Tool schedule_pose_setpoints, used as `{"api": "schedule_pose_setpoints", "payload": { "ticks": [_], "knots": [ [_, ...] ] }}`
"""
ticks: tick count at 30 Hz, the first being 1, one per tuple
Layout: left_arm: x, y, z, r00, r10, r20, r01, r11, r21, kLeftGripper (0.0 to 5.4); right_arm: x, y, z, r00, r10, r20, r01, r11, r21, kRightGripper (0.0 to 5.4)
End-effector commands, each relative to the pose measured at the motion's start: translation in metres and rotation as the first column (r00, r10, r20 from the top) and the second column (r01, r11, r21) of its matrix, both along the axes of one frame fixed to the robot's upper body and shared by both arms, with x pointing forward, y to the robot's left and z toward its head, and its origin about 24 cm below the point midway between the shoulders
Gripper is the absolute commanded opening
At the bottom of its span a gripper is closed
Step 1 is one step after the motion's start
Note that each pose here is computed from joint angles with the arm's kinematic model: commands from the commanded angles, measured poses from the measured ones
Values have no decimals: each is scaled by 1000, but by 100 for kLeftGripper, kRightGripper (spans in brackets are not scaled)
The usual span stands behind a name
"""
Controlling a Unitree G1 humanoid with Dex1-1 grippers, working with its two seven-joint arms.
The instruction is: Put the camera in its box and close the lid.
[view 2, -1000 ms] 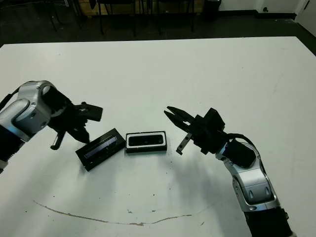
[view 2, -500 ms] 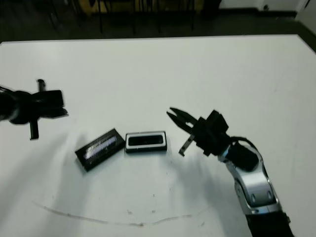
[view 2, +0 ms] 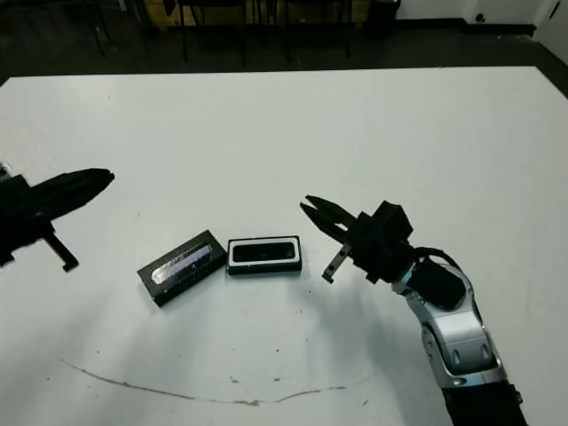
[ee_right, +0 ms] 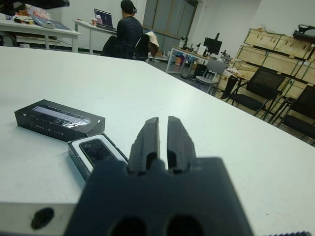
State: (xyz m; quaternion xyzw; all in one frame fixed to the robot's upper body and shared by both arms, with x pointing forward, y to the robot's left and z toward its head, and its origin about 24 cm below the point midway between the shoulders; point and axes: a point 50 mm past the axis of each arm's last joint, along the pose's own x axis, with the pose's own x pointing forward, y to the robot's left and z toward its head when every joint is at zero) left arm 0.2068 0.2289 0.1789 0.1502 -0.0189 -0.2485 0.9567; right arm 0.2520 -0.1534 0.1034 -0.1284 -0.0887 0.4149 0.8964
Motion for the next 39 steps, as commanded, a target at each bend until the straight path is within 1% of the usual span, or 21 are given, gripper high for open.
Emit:
{"api": "schedule_pose_setpoints", "payload": {
  "ticks": [1,3,7,10,12,15,19,31,34,39],
  "knots": [
    [-8,-4,-5,997,66,-43,-68,997,-37,9,-1,-5,-5,999,-15,-32,15,1000,-6,0],
    [-11,-7,-7,996,74,-47,-74,997,-5,30,-2,-5,-5,999,-23,-34,22,1000,-16,0],
    [-13,-13,-19,996,57,-71,-54,998,41,97,-3,-5,-4,1000,-20,-9,20,999,-28,0],
    [-13,-17,-29,990,4,-139,8,996,85,152,-3,-6,-4,1000,-24,-13,24,999,-29,0],
    [-14,-19,-35,978,-40,-204,71,987,145,189,-4,-7,-4,1000,-23,-12,22,999,-32,0],
    [-14,-20,-40,955,-90,-283,148,970,191,243,-4,-7,-3,1000,-24,-14,23,999,-30,0],
    [-13,-21,-47,930,-121,-348,192,965,177,318,-4,-8,-4,1000,-24,-11,24,999,-36,0],
    [-10,-24,-65,907,-159,-391,234,960,152,538,-4,-8,-4,1000,-22,-10,22,999,-44,0],
    [-9,-24,-69,905,-158,-395,233,961,150,538,-4,-8,-4,1000,-25,-1,25,998,-57,0],
    [-8,-24,-74,899,-162,-408,239,960,144,538,-3,-9,-5,1000,-23,-12,22,998,-55,0]
  ]
}}
